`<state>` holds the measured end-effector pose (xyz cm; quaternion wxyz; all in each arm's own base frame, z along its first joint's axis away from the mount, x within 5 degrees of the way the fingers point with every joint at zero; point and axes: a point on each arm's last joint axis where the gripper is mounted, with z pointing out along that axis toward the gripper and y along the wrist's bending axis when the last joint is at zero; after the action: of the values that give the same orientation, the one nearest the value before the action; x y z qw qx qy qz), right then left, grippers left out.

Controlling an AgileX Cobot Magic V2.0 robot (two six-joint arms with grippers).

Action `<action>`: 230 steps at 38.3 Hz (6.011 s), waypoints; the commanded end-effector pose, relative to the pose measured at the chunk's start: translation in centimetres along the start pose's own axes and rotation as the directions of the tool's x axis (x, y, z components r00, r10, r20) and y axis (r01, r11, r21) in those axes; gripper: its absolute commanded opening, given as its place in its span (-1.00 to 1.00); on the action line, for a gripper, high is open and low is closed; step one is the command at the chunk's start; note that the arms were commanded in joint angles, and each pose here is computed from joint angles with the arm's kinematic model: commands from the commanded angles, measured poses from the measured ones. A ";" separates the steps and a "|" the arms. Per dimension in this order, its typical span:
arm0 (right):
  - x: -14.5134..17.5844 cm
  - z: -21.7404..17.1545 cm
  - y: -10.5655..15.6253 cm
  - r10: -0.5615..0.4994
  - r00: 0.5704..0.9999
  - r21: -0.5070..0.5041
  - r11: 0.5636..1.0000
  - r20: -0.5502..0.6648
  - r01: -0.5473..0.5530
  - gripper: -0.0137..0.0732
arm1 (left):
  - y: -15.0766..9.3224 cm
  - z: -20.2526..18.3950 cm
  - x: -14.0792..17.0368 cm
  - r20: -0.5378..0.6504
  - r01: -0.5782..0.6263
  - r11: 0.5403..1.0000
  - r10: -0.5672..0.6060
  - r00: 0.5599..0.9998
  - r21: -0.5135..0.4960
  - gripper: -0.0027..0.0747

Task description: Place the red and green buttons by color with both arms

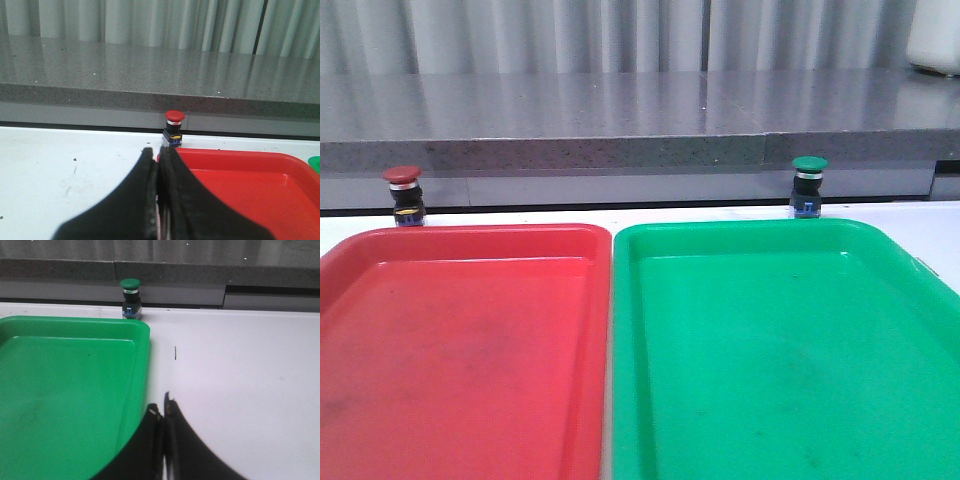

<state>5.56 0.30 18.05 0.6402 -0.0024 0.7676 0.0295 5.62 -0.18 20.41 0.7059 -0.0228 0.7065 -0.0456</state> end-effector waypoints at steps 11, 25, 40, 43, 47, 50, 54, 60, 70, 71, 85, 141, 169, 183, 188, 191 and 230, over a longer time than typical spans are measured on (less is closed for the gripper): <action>-1.3 -0.3 0.0 -0.013 0.993 0.007 1.000 0.114 0.012 -0.84 | 0.0 0.0 0.0 0.078 0.008 1.000 -0.008 0.997 0.006 -0.98; -1.3 -0.3 0.0 -0.013 0.993 0.007 1.000 0.114 0.012 -0.84 | 0.0 0.0 0.0 0.078 -0.126 0.992 0.126 0.989 -0.004 -0.98; -1.3 -0.3 0.0 -0.013 0.993 0.007 1.000 0.114 0.012 -0.84 | 0.0 0.0 0.0 0.078 -0.152 0.988 0.152 0.985 -0.006 -0.98; -1.3 -0.3 0.0 -0.013 0.993 0.007 1.000 0.116 0.012 -0.84 | 0.0 0.0 0.0 0.078 -0.152 0.988 0.152 0.985 -0.006 -0.98; -1.4 -0.3 0.0 -0.013 0.992 0.007 1.000 0.129 0.012 -0.84 | 0.0 0.0 0.0 0.078 -0.152 0.988 0.152 0.985 -0.006 -0.98; -1.7 -0.3 0.0 -0.013 0.986 0.007 1.000 0.164 0.012 -0.84 | -0.1 -0.1 -0.5 0.129 -0.148 0.989 0.147 0.981 -0.002 -0.98; -2.5 -0.5 0.0 -0.013 0.971 0.006 1.000 0.237 0.012 -0.84 | -0.4 -0.4 -2.1 0.277 -0.129 0.992 0.120 0.953 0.013 -0.98; -6.2 -2.0 0.2 -0.013 0.940 0.003 1.000 0.342 0.013 -0.84 | -0.6 -1.5 -6.7 0.376 -0.010 0.999 -0.004 0.927 0.034 -0.98; -14.1 -2.3 0.6 0.003 0.964 -0.005 1.000 0.265 -0.002 -0.84 | -1.2 1.3 -12.9 0.096 -0.005 1.000 0.004 0.995 0.006 -0.98; -14.8 -1.9 0.6 0.003 0.970 -0.004 1.000 0.245 -0.002 -0.84 | -1.2 1.9 -13.1 0.064 -0.005 1.000 0.005 0.998 0.003 -0.98; -16.4 1.5 0.6 0.004 0.997 0.001 1.000 0.080 -0.004 -0.83 | -1.3 4.4 -13.6 -0.015 -0.005 1.000 0.005 1.000 -0.005 -0.96; -16.3 1.5 0.6 0.004 0.997 0.002 1.000 0.078 -0.004 0.80 | -5.6 27.5 -11.8 -0.470 -0.014 0.996 0.055 0.881 0.091 0.52; -16.3 1.5 0.6 0.004 0.997 0.002 1.000 0.078 -0.004 0.80 | -2.7 40.5 -3.1 -0.696 0.005 0.999 -0.030 0.717 -0.038 0.49; -16.3 1.5 0.6 0.004 0.997 0.002 1.000 0.078 -0.004 0.80 | -2.7 40.5 -3.2 -0.691 0.008 0.999 -0.032 0.722 -0.038 -0.18; -16.3 1.5 0.6 0.004 0.997 0.002 1.000 0.078 -0.004 0.80 | -2.7 40.5 -3.2 -0.691 0.009 0.999 -0.033 0.722 -0.038 -0.45; -16.3 1.5 0.6 0.004 0.997 0.002 1.000 0.078 -0.004 0.80 | -2.7 40.5 -3.2 -0.692 0.010 0.999 -0.034 0.721 -0.039 -0.58; -16.3 1.5 0.6 0.004 0.997 0.002 1.000 0.078 -0.004 0.80 | -12.9 20.0 -3.1 -0.671 -0.006 0.929 0.271 0.690 0.370 -0.68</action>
<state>9.76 0.50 32.15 0.6337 -0.0021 0.7729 0.0315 24.64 -12.81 23.38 0.3178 0.1815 0.9258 -0.0951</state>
